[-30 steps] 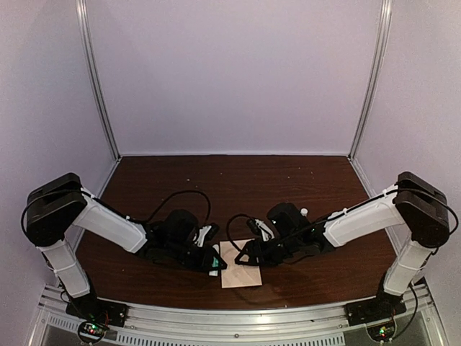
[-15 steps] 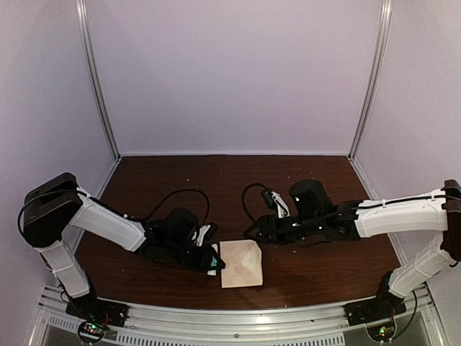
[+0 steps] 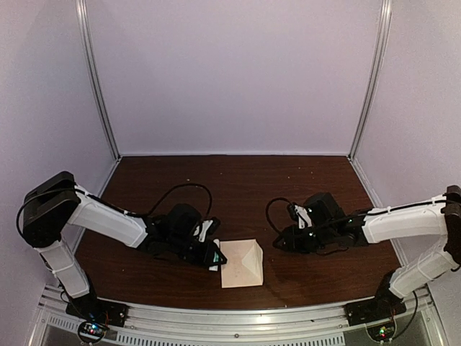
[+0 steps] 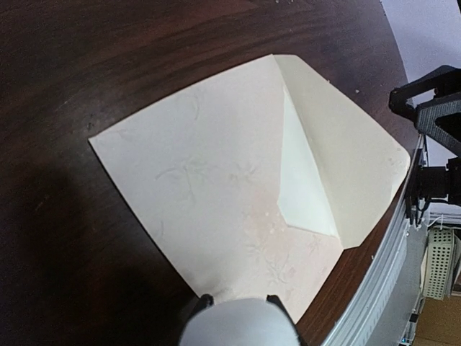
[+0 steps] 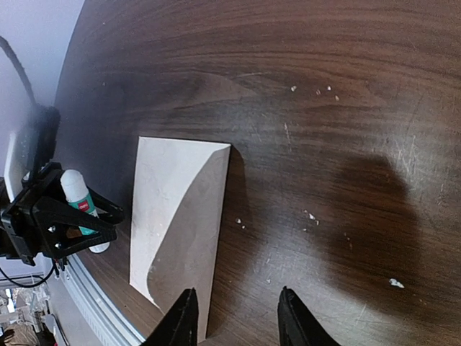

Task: Place the letter into the envelope and seal it
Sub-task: Fold the envelope flap into the envelope.

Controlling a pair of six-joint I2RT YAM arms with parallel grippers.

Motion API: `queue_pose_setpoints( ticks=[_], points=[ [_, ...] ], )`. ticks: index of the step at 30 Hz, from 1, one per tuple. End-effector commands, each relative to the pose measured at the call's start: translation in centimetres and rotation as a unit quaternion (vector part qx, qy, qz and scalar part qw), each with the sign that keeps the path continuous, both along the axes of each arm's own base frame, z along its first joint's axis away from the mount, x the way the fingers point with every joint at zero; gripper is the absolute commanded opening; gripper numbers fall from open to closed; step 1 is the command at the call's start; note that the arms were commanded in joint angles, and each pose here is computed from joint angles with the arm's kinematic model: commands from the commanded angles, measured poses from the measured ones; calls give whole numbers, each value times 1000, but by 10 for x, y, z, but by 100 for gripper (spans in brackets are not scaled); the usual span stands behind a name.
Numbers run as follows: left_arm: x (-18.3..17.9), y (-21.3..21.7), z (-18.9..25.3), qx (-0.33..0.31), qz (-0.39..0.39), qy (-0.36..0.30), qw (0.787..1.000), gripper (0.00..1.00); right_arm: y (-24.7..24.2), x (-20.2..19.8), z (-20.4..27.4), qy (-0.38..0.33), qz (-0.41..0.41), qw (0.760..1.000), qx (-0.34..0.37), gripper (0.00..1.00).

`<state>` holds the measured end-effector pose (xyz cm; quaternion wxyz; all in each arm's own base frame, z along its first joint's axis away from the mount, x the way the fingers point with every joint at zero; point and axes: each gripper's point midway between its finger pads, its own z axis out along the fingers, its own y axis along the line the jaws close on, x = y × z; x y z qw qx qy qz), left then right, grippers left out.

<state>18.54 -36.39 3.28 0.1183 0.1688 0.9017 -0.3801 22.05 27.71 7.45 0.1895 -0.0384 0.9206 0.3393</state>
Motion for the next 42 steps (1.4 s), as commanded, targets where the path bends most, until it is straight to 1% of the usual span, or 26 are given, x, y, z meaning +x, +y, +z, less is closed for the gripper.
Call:
queue_pose_setpoints(
  ticks=[1, 5, 10, 13, 22, 29, 33, 42],
  points=[
    [4, -8, 0, -8, -10, -15, 1000, 0, 9, -6, -14, 14, 18, 1000, -2, 36],
    [3, -9, -3, -8, -9, -11, 1000, 0, 32, -11, -17, 16, 49, 999, 8, 30],
    [3, -10, -5, -9, -10, -7, 1000, 0, 68, -18, -15, 18, 94, 995, 36, 19],
    [2, -11, -6, -10, -11, -4, 1000, 0, 82, -22, -18, 25, 113, 992, 45, 14],
    [2, -11, -11, -8, -12, 1, 1000, 0, 102, -23, -33, 43, 132, 989, 59, 9],
    [1, -11, -13, -7, -11, 3, 1000, 0, 104, -28, -50, 73, 130, 987, 61, 4],
    [1, -11, -13, -7, -12, 4, 1000, 0, 106, -31, -52, 86, 128, 985, 77, 2],
    [2, -11, -13, -7, -11, 4, 1000, 0, 109, -29, -61, 95, 119, 985, 74, 0]
  ],
)
